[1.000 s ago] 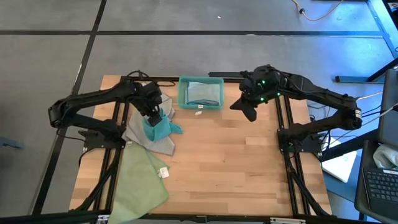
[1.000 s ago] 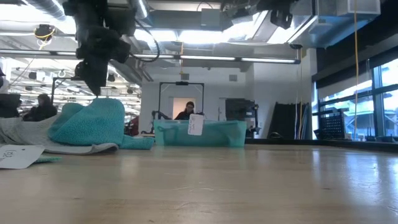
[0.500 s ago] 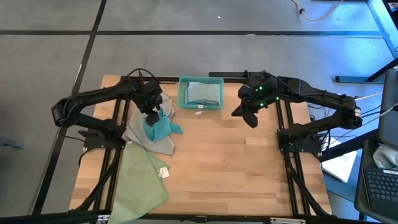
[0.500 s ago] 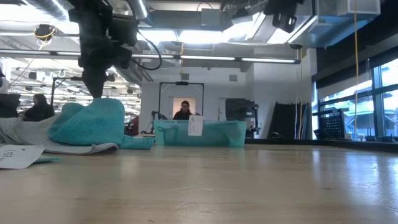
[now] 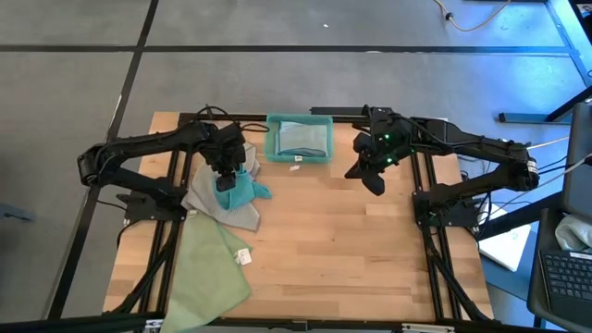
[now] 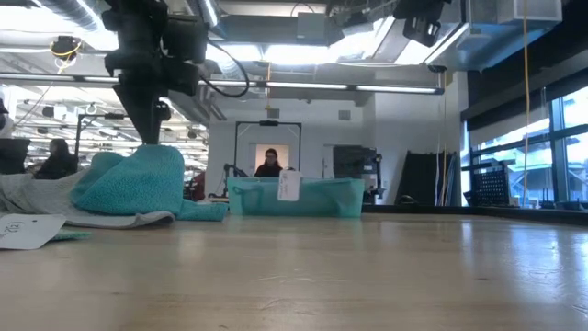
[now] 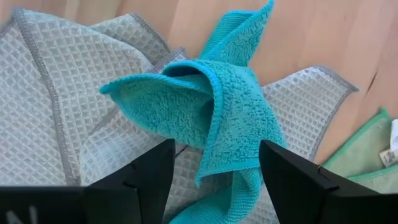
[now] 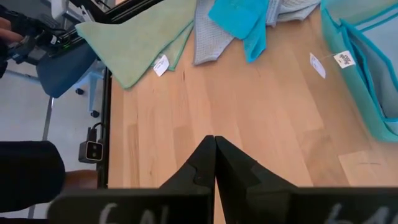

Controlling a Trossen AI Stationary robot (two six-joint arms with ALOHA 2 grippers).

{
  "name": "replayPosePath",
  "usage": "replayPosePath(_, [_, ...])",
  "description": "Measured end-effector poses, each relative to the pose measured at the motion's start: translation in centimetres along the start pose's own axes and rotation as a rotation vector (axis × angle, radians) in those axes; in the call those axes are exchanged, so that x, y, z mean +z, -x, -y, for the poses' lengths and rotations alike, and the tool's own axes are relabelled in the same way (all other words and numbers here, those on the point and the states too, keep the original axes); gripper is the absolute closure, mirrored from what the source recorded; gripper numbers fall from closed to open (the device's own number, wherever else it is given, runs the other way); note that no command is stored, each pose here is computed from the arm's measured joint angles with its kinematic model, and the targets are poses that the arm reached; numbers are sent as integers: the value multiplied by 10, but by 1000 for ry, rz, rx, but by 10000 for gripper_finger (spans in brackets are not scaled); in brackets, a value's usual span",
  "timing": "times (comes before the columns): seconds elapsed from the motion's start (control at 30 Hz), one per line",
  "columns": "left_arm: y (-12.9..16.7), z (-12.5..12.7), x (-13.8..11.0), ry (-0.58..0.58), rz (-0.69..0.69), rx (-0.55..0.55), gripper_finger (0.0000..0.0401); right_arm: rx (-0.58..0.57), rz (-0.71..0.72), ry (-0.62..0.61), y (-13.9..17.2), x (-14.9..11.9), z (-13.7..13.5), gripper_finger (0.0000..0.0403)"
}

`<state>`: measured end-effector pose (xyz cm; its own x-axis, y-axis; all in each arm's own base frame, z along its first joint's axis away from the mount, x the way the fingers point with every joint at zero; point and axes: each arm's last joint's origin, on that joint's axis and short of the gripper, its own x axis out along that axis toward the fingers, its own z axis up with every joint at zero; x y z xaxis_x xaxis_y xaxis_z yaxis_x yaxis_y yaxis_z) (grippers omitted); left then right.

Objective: Fold microfiber towels
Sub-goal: Prepare the blue towel

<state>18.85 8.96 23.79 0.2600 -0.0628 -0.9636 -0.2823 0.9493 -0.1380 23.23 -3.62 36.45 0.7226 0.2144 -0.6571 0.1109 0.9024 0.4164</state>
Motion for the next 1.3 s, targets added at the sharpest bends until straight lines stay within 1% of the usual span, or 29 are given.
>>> replayPosePath(0.07, [-2, 0, -1, 8, -27, -4, 180, -7, 2, 4, 0, 0, 0, 391])
replayPosePath(0.2, [-14, -2, -3, 31, -138, -20, 183, -40, 13, 21, 0, 1, 1, 391])
replayPosePath(0.27, [-19, -2, -2, 55, -160, -22, 183, -43, 14, 21, 0, 1, 1, 391])
replayPosePath(0.37, [-23, -2, 2, 96, -145, -17, 183, -43, 14, 21, 0, 1, 1, 391])
replayPosePath(0.53, [-22, 2, 4, 83, -123, -17, 183, -42, 13, 21, 0, 1, 1, 391])
replayPosePath(0.73, [-19, 7, 5, 101, -123, -39, 184, -43, 12, 21, 0, 0, 1, 391])
replayPosePath(0.83, [-13, 11, 11, 87, -97, -18, 194, -43, 12, 21, 0, 0, 1, 391])
replayPosePath(0.9, [-7, 15, 16, 65, -73, 17, 214, -43, 12, 22, 0, 0, 1, 391])
replayPosePath(0.97, [-2, 17, 21, 51, -51, 28, 245, -43, 12, 23, 0, 0, 1, 391])
replayPosePath(1.07, [-1, 19, 20, 50, -59, 8, 313, -43, 12, 25, 0, 0, 1, 391])
replayPosePath(1.13, [-2, 19, 17, 62, -101, -3, 369, -43, 12, 26, 0, 0, 1, 391])
replayPosePath(1.17, [-2, 19, 15, 75, -128, -12, 385, -43, 12, 26, 0, 0, 1, 391])
replayPosePath(1.3, [-2, 22, 9, 93, -193, -12, 399, -44, 12, 30, 0, 1, 1, 391])
